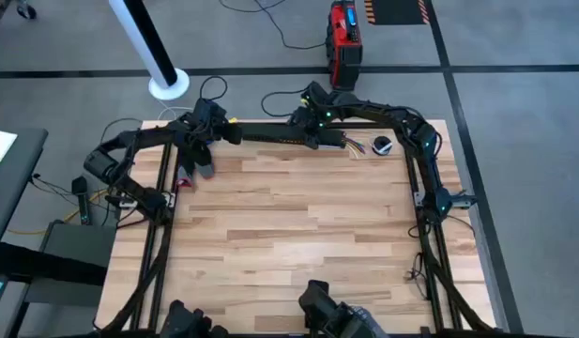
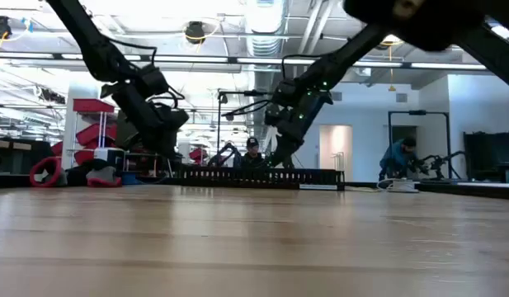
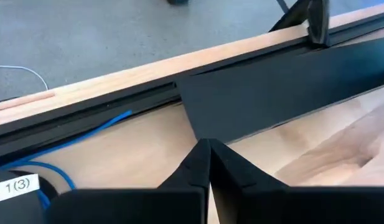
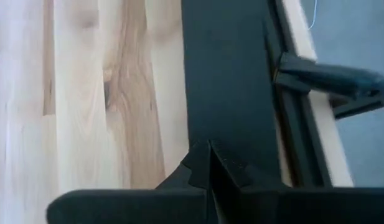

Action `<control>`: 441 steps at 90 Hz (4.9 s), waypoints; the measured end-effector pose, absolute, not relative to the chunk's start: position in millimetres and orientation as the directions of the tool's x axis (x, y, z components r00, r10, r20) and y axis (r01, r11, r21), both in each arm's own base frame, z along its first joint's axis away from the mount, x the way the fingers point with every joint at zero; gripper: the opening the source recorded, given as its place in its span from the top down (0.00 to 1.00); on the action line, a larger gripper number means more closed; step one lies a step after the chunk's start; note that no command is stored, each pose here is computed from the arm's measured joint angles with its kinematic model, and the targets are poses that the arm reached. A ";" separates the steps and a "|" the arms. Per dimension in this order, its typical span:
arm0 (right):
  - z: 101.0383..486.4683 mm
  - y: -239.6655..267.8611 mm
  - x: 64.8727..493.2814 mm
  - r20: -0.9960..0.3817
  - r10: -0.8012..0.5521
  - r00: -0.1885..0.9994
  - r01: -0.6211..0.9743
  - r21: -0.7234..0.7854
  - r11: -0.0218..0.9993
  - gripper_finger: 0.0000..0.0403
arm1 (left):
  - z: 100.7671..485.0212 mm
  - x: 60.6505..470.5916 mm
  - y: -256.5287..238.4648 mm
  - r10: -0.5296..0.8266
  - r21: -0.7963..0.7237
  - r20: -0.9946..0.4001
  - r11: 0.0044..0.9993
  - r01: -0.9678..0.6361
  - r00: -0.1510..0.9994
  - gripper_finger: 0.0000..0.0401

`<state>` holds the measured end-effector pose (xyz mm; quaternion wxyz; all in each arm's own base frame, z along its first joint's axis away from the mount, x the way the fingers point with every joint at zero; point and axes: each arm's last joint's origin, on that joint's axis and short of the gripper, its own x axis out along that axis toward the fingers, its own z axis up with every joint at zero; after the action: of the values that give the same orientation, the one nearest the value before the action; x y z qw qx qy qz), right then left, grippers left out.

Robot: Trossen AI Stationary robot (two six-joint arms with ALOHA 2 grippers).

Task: Ziptie cables
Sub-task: Close the black cable duct

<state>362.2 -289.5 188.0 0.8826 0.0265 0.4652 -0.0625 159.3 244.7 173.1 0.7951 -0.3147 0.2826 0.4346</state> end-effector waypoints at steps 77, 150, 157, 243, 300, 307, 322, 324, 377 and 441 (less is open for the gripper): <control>214.8 -284.2 301.4 -0.973 0.031 0.229 0.187 0.075 0.979 1.00 | 167.6 148.5 256.0 0.541 -0.207 -0.721 0.428 -0.880 0.433 1.00; 164.3 -269.7 218.7 -0.942 -0.227 0.247 0.447 -0.097 0.889 1.00 | 154.7 155.1 259.4 0.495 -0.237 -0.733 0.457 -0.858 0.466 1.00; 162.0 -268.8 218.0 -0.943 -0.225 0.247 0.460 -0.090 0.883 1.00 | 153.4 159.2 261.5 0.479 -0.251 -0.734 0.467 -0.848 0.481 1.00; 127.7 -271.5 223.4 -0.958 -0.172 0.230 0.490 -0.038 0.871 1.00 | 161.9 168.1 269.0 0.503 -0.240 -0.709 0.487 -0.840 0.494 1.00; 134.4 -277.5 230.2 -0.941 -0.183 0.283 0.486 -0.024 0.874 1.00 | 161.9 171.3 266.9 0.491 -0.259 -0.709 0.488 -0.834 0.507 1.00; 134.4 -277.5 230.2 -0.941 -0.183 0.284 0.485 -0.024 0.874 1.00 | 161.8 171.3 266.9 0.491 -0.259 -0.709 0.488 -0.834 0.507 1.00; 134.4 -277.5 230.1 -0.941 -0.182 0.284 0.481 -0.025 0.876 1.00 | 161.8 171.3 266.9 0.491 -0.259 -0.709 0.488 -0.834 0.507 1.00; 134.4 -277.4 230.1 -0.942 -0.182 0.283 0.481 -0.025 0.876 1.00 | 161.8 171.3 266.9 0.491 -0.259 -0.709 0.488 -0.834 0.507 1.00; 132.8 -266.7 233.7 -0.961 -0.132 0.243 0.452 -0.008 0.892 1.00 | 159.3 190.1 248.9 0.434 -0.251 -0.749 0.514 -0.820 0.501 1.00; 146.8 -241.1 234.7 -0.982 -0.057 0.180 0.388 0.017 0.922 1.00 | 161.2 204.8 226.0 0.353 -0.270 -0.787 0.542 -0.796 0.507 1.00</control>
<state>234.7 -241.1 146.8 0.7565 0.1325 0.6233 -0.1470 204.8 226.0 161.2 0.8069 -0.3198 0.3464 0.3560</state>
